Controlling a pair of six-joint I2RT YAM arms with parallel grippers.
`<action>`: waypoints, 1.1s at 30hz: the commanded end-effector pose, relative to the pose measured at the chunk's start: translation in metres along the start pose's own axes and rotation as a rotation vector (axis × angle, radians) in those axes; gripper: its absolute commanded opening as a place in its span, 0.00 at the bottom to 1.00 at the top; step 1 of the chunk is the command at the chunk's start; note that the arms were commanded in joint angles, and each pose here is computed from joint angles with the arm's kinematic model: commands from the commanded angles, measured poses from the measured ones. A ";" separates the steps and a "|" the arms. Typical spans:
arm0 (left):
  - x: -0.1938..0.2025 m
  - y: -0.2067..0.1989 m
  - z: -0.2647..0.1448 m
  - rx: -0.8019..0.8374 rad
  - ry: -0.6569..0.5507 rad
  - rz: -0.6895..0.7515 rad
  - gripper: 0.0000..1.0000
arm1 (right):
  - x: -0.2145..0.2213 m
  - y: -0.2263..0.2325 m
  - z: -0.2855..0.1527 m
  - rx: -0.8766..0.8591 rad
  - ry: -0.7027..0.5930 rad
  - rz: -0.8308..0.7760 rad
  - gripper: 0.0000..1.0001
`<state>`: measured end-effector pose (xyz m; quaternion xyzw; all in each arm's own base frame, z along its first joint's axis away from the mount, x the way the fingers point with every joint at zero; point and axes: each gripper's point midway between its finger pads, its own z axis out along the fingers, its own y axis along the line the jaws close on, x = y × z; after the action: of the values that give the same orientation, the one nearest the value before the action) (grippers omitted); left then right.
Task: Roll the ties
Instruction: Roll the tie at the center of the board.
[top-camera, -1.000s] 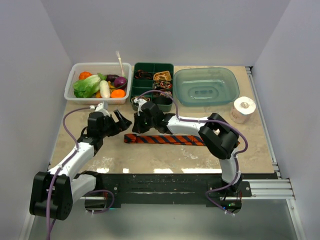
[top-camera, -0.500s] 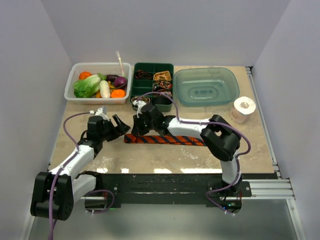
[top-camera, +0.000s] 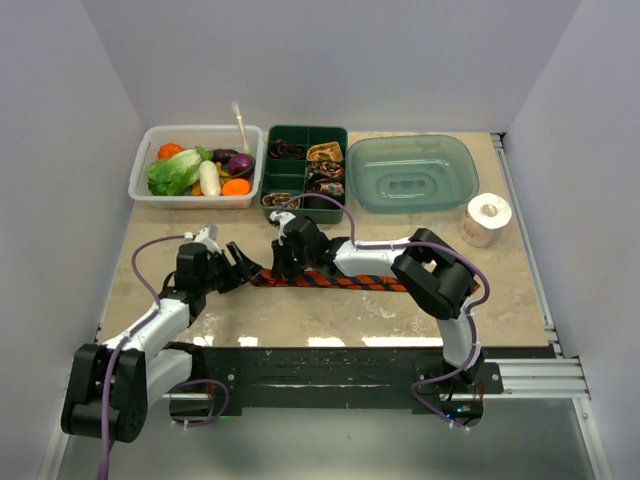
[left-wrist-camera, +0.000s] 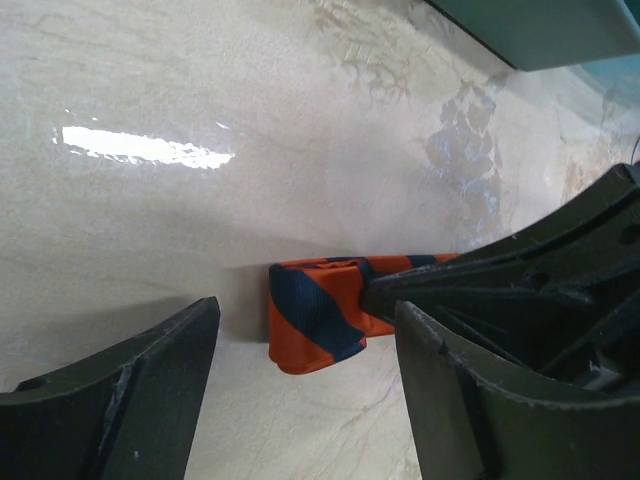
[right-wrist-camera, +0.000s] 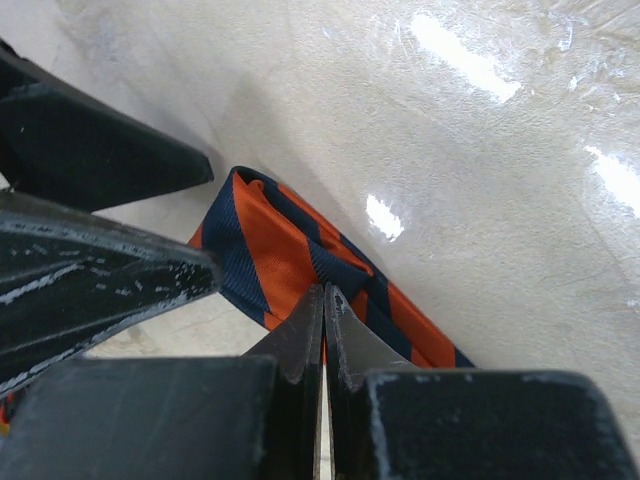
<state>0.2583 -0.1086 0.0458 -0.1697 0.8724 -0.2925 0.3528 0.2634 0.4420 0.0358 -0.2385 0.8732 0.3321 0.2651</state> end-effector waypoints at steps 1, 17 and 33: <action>0.000 -0.008 0.000 0.061 -0.009 -0.009 0.74 | 0.003 -0.005 0.007 0.012 -0.006 -0.026 0.00; 0.011 -0.013 0.006 0.158 -0.031 -0.032 0.49 | 0.014 -0.011 0.006 0.020 0.006 -0.013 0.00; -0.006 -0.042 0.009 0.149 -0.065 0.123 0.09 | -0.005 0.009 0.011 -0.047 -0.019 -0.003 0.00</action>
<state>0.2562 -0.1345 0.0428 -0.1374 0.8495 -0.3496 0.3705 0.2663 0.4447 0.0323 -0.2357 0.8667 0.3422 0.2758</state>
